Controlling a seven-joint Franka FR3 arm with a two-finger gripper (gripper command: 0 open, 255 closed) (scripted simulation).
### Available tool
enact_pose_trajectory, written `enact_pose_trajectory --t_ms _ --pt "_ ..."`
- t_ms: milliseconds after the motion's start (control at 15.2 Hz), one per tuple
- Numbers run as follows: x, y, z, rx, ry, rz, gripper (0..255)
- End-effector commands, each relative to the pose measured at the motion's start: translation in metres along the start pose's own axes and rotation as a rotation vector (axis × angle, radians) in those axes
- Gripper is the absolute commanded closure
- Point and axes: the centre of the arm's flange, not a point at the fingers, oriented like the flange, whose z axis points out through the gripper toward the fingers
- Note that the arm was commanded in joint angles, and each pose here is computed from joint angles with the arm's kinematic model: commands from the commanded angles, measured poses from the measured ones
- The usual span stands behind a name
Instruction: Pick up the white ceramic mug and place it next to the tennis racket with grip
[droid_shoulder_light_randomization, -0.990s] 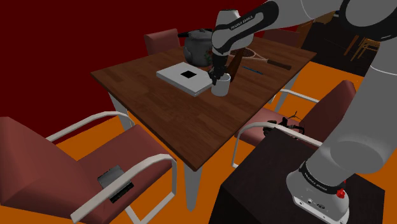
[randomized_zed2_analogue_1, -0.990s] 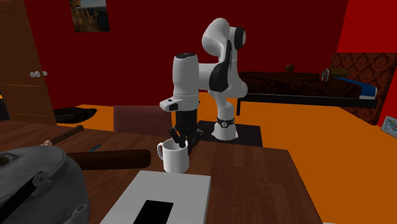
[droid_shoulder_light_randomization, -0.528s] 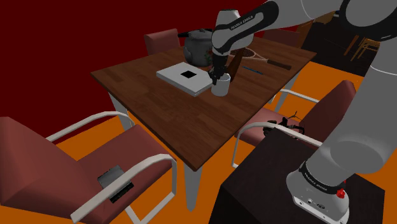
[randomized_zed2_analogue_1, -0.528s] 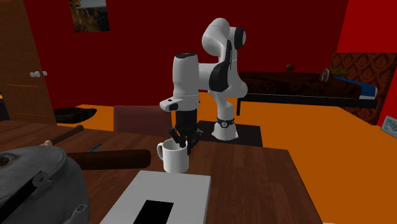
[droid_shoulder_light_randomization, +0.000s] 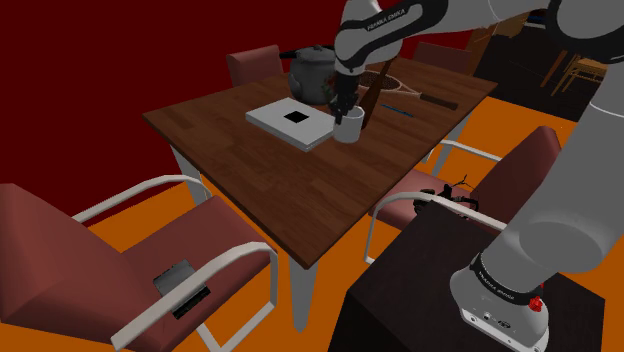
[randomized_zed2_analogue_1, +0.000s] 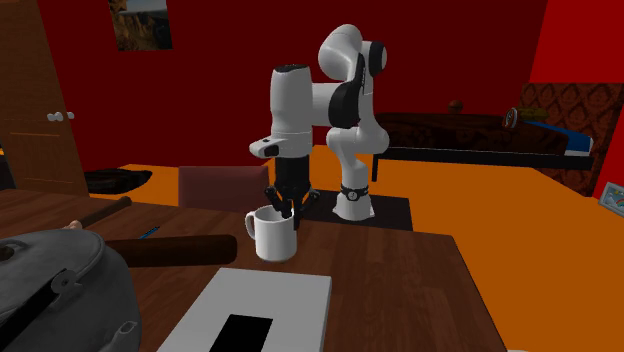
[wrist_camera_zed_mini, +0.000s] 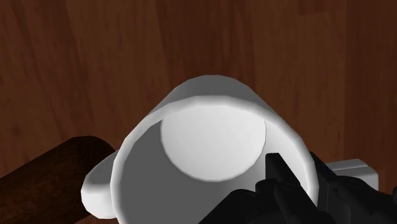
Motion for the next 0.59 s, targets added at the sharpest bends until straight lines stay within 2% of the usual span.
enact_pose_trajectory --t_ms 0,528 --pt "0.0 -0.001 -0.011 0.0 0.0 0.0 255" --pt "0.002 -0.001 -0.054 0.0 0.0 0.0 255"
